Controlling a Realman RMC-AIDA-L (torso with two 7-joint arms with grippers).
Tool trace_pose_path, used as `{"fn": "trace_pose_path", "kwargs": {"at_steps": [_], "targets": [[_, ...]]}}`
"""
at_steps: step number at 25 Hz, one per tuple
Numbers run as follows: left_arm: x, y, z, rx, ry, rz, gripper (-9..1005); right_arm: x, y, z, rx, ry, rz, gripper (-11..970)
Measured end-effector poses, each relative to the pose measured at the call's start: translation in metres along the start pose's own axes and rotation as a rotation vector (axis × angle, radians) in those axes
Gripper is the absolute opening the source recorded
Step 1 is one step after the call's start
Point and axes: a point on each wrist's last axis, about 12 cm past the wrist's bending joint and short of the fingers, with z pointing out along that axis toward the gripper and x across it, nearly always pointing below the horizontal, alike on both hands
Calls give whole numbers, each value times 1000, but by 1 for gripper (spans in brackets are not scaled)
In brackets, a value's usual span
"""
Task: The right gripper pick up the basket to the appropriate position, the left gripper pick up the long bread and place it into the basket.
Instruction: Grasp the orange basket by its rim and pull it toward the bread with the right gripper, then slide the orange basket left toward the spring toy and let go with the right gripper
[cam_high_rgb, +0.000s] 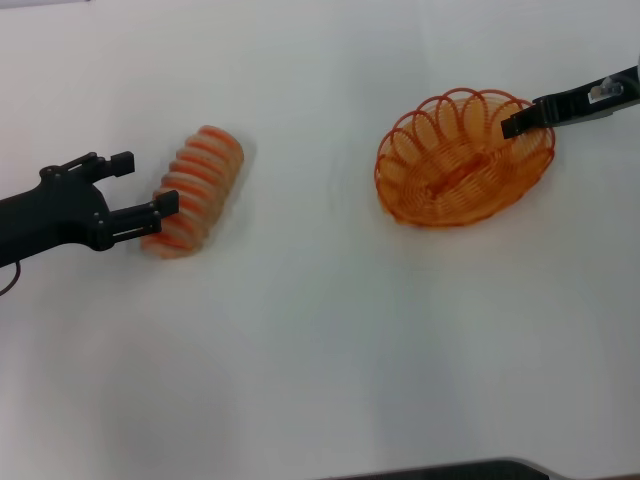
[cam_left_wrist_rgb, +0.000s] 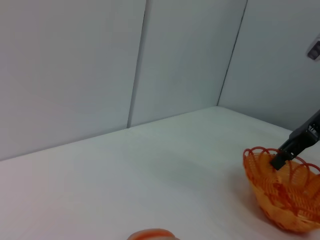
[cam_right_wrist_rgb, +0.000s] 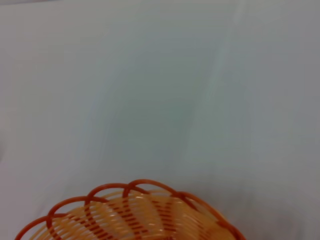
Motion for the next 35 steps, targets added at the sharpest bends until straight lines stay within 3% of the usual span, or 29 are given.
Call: {"fn": "trace_pose_path", "kwargs": {"at_steps": [12, 20, 27, 35], "targets": [[0, 0, 3, -7, 1, 4, 859, 0, 0, 1, 2, -8, 33, 130], [-2, -1, 6, -3, -3, 8, 860, -1, 3, 0, -30, -22, 72, 114], [-4, 3, 6, -27, -7, 14, 860, -6, 19, 4, -161, -75, 131, 108], [-6, 7, 4, -59, -5, 23, 859, -5, 30, 16, -220, -89, 191, 103]]}}
